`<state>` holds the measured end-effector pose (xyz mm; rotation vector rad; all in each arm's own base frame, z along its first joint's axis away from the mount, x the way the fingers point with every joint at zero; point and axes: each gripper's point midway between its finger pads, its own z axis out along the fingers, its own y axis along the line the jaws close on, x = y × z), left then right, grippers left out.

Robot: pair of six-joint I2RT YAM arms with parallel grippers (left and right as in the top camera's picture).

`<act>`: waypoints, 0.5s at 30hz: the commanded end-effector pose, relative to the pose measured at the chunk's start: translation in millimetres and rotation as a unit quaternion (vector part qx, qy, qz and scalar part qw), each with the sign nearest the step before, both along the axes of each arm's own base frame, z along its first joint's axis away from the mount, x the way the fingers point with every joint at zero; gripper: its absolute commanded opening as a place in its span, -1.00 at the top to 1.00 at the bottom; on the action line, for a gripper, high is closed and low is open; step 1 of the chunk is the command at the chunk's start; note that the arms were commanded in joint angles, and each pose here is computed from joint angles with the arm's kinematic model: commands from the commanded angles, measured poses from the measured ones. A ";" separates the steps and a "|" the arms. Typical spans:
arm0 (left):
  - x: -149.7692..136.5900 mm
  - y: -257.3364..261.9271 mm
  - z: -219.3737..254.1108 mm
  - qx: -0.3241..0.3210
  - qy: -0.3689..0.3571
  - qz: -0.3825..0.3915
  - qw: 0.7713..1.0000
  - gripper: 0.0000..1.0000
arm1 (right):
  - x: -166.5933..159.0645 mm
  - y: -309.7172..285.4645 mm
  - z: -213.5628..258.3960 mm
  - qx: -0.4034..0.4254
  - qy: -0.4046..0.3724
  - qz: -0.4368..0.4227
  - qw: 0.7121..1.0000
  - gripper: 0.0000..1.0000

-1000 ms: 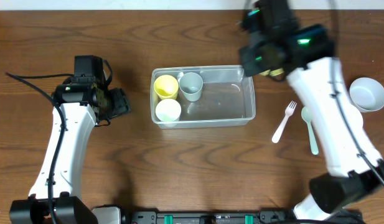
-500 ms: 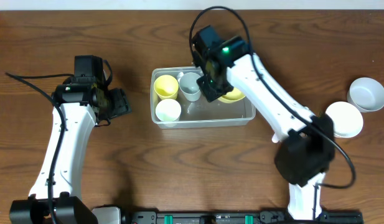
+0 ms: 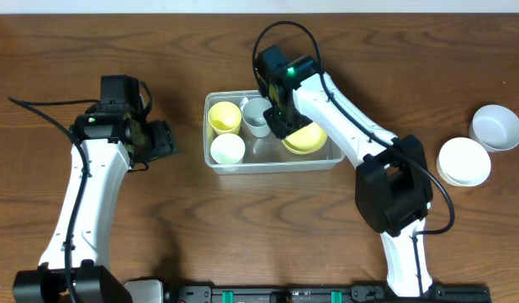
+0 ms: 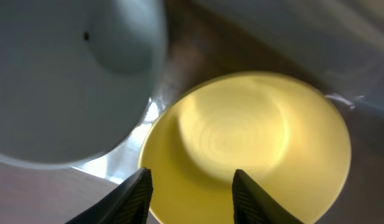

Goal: Pack container
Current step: 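Place the yellow bowl into the box and withdraw the right gripper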

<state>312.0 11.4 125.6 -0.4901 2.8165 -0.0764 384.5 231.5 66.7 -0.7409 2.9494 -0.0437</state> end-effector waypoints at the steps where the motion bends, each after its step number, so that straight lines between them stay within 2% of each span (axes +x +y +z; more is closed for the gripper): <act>1: 4.0 2.2 6.0 0.003 -0.007 -0.005 1.000 -0.45 | 9.3 -10.6 6.5 -0.020 -0.024 -0.009 0.999 0.11; 5: 3.5 2.2 5.9 0.003 -0.006 -0.005 1.000 -0.45 | 15.0 -23.1 32.6 -0.028 -0.058 -0.036 0.997 0.02; 10: 3.0 2.2 5.7 0.003 -0.005 -0.005 1.000 -0.45 | 27.9 -59.9 112.6 0.001 -0.152 -0.116 0.981 -0.05; 15: 3.0 2.1 5.7 0.003 -0.005 -0.005 1.000 -0.45 | 26.3 -152.2 186.3 0.050 -0.214 -0.296 0.930 -0.08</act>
